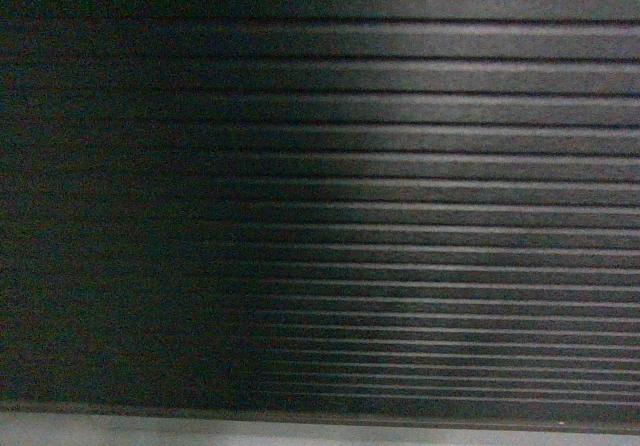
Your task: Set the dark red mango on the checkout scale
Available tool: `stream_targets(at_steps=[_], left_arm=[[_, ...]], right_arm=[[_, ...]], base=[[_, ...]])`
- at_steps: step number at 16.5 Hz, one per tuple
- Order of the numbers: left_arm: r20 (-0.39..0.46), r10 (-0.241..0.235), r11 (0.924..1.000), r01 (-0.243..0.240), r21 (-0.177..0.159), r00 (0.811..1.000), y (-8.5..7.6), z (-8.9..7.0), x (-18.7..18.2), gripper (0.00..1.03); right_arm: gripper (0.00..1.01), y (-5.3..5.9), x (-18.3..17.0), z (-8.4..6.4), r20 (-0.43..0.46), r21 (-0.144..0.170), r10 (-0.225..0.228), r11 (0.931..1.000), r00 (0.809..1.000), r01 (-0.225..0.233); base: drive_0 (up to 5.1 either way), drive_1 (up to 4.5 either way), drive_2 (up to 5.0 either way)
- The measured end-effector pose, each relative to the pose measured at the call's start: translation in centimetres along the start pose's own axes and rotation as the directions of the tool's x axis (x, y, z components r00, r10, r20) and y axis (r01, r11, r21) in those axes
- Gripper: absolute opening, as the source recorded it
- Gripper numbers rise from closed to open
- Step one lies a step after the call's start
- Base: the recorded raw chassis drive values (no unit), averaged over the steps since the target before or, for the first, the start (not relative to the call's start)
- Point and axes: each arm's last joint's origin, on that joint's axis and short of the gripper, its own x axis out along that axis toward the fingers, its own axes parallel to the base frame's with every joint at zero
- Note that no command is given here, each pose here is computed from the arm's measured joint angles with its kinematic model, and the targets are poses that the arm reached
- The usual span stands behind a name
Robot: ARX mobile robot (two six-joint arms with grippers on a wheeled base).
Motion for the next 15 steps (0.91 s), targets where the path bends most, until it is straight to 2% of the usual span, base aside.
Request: stream_targets(at_steps=[15], left_arm=[[0.000, 0.000, 1.0000, 0.000, 0.000, 1.000, 0.00, 0.00, 0.00, 0.98]], right_arm=[[0.98, 0.00, 0.00, 0.01, 0.001, 0.001, -0.002, 1.0000, 1.000, 0.002]], base=[[0.0, 0.00, 0.0]])
